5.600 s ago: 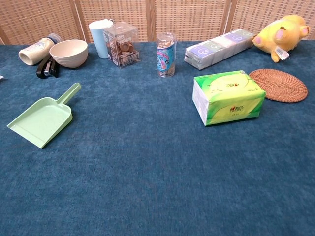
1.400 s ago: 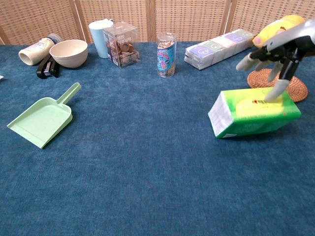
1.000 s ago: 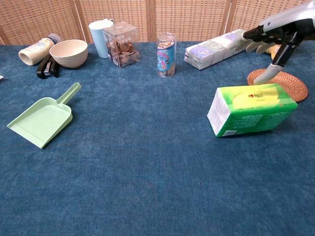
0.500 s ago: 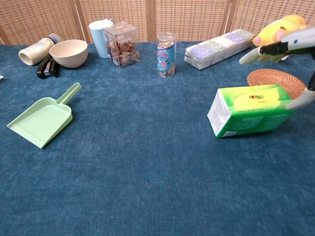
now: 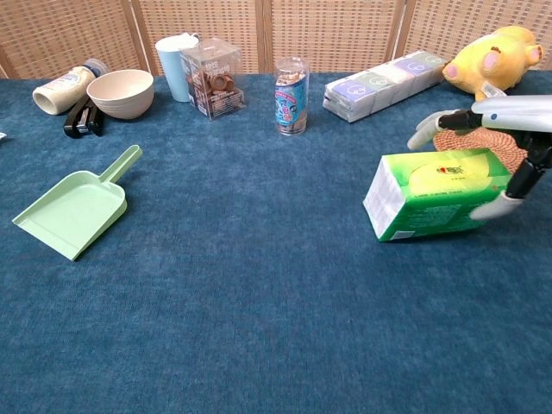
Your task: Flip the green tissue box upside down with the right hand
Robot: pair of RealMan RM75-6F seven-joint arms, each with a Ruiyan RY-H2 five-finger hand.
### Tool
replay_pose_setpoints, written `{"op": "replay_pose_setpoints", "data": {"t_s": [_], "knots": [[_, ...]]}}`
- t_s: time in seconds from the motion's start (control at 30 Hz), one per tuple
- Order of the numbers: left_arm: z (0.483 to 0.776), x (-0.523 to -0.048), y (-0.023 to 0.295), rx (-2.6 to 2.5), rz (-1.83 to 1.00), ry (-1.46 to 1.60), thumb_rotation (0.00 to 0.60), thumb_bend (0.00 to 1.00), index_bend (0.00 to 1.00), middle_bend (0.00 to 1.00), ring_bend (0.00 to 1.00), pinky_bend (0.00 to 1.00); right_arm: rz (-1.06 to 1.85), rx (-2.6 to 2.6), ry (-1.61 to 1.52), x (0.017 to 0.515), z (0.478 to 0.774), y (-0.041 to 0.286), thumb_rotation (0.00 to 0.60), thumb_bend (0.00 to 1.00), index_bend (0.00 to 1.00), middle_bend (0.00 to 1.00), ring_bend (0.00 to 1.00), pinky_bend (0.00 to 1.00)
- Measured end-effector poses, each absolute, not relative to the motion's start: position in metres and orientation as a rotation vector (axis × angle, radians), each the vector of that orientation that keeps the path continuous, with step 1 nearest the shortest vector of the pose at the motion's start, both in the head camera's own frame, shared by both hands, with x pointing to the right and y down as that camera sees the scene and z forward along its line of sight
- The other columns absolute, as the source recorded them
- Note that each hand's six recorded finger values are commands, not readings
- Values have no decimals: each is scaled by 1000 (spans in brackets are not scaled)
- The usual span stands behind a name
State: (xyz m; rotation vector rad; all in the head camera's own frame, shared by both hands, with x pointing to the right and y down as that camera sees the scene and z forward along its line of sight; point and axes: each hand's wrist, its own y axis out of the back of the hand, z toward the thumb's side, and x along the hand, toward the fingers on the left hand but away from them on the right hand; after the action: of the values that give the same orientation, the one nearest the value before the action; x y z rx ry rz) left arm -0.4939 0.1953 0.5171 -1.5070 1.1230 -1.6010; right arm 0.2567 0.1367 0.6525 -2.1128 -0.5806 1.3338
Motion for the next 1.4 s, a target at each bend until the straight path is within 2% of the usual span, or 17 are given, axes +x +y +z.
{"op": "replay_pose_setpoints", "data": {"t_s": [0.07,0.13,0.27,0.43,0.63,0.87,0.93,1.0,1.03,1.07,1.17,1.4], "knots": [[517,-494,195,-1507,-1600,1123,600,0,0,0,0,0,1303,-2107,-624,257,655,135,600,315,459,313,143,298],[517,-494,195,-1507,-1601,1122,600,0,0,0,0,0,1282,-2114,-655,257,656,134,600,359,507,365,191,344],[517,-494,195,-1506,-1600,1123,600,0,0,0,0,0,1251,-2158,-689,256,656,137,600,414,555,427,259,426],[517,-493,196,-1508,-1599,1125,600,0,0,0,0,0,1232,-2210,-701,255,650,141,600,433,612,480,328,505],[517,-493,196,-1514,-1600,1123,600,0,0,0,0,0,1293,-2337,-626,252,634,145,600,443,667,524,437,519],[517,-493,196,-1517,-1604,1122,600,0,0,0,0,0,1503,-2468,-363,246,628,148,600,452,662,518,428,517],[517,-494,196,-1516,-1605,1123,600,0,0,0,0,0,1552,-2482,-306,243,630,145,600,426,575,440,343,471],[517,-494,196,-1515,-1604,1126,600,0,0,0,0,0,1589,-2479,-274,240,633,139,600,334,346,212,144,327],[517,-494,195,-1514,-1604,1128,600,0,0,0,0,0,1597,-2473,-269,240,636,137,600,267,201,84,48,231],[516,-494,195,-1514,-1604,1130,600,0,0,0,0,0,1601,-2462,-271,240,639,134,600,205,81,6,0,153],[516,-495,195,-1510,-1603,1136,600,0,0,0,0,0,1584,-2425,-311,240,645,127,600,148,4,0,0,114],[517,-494,195,-1509,-1602,1128,600,0,0,0,0,0,1476,-2298,-481,237,640,104,600,85,0,0,0,114]]}}
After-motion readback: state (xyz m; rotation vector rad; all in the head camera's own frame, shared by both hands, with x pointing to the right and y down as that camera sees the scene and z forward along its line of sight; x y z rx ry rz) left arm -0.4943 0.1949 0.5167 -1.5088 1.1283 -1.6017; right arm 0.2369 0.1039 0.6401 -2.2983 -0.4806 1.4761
